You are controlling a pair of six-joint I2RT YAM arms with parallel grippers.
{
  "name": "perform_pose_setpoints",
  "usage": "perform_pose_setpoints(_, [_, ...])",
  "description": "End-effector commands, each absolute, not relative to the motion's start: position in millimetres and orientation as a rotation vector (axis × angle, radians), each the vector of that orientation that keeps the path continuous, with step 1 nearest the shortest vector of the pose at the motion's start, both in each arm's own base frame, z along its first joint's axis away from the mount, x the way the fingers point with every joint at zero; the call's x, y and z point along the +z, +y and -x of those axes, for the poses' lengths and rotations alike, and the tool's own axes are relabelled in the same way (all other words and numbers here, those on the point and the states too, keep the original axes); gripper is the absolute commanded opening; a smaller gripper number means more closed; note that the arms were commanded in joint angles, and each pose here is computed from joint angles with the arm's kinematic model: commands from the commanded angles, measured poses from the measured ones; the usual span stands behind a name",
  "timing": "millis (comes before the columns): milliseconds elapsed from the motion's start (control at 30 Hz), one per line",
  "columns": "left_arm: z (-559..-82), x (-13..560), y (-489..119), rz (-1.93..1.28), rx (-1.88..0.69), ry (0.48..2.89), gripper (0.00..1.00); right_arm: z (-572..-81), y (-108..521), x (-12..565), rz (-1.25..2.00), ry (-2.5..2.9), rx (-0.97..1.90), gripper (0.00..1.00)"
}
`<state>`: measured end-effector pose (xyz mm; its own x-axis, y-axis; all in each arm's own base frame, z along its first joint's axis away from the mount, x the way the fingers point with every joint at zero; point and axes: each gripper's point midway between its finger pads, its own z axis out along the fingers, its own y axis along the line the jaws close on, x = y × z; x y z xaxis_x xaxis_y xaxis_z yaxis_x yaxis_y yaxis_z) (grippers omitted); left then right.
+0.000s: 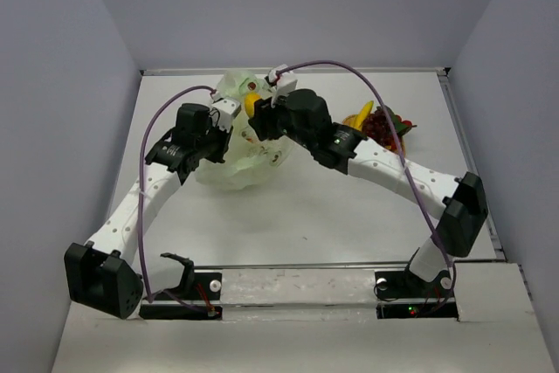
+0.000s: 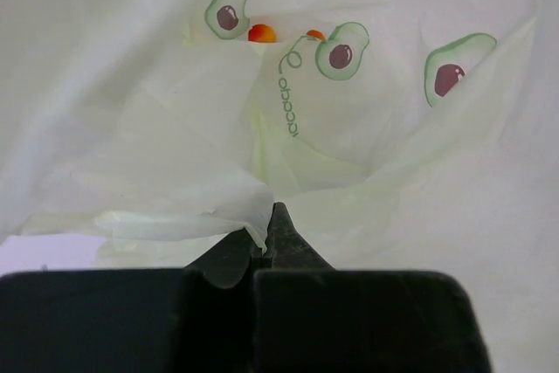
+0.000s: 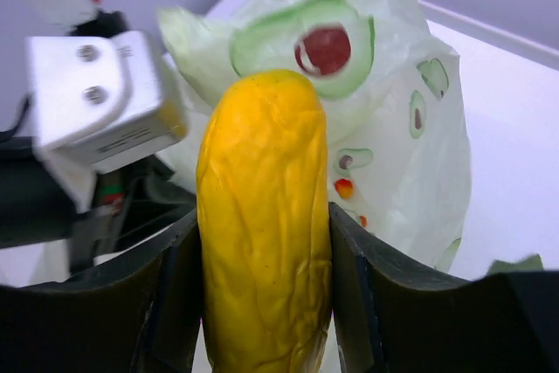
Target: Take the fake fruits out of the plastic bag
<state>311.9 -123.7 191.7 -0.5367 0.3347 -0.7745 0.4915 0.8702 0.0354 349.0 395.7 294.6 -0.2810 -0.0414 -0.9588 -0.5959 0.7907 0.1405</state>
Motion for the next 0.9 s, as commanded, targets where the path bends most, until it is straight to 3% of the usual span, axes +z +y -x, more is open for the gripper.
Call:
perform_pose_setpoints(0, [-329.9, 227.0, -118.0, -0.476, -0.196, 2.128, 0.0, -335.4, 396.9, 346.7, 0.502, 1.692, 0.802, 0.29])
perform_pose_setpoints(133, [-335.3, 231.4, -110.2, -0.417, -0.204, 2.147, 0.0, -322.9, 384.6, 403.7, 0.515, 1.584, 0.986, 0.29])
perform_pose_setpoints(333, [-339.0, 244.6, -97.5, -0.37, -0.202, 2.111, 0.0, -379.9, 265.2, 431.6, 0.155, 1.593, 0.741, 0.31])
perform_pose_setpoints(367, [-338.6, 245.9, -97.6, -0.37, -0.206, 2.103, 0.0, -399.5, 219.8, 417.5, 0.041, 1.645, 0.542, 0.31])
perform_pose_setpoints(533, [-333.6, 247.2, -99.3, -0.365, -0.23, 2.078, 0.0, -424.3, 109.5, 338.2, -0.152, 1.88, 0.09, 0.33])
perform_pose_setpoints(633, [-332.0, 246.7, -99.0, -0.358, -0.237, 2.078, 0.0, -426.1, 61.1, 302.2, -0.309, 1.948, -0.001, 0.31])
perform_pose_setpoints(867, [-329.6, 246.0, -101.2, -0.365, -0.252, 2.074, 0.0, -376.5, 5.4, 234.5, -0.685, 1.983, 0.032, 0.33])
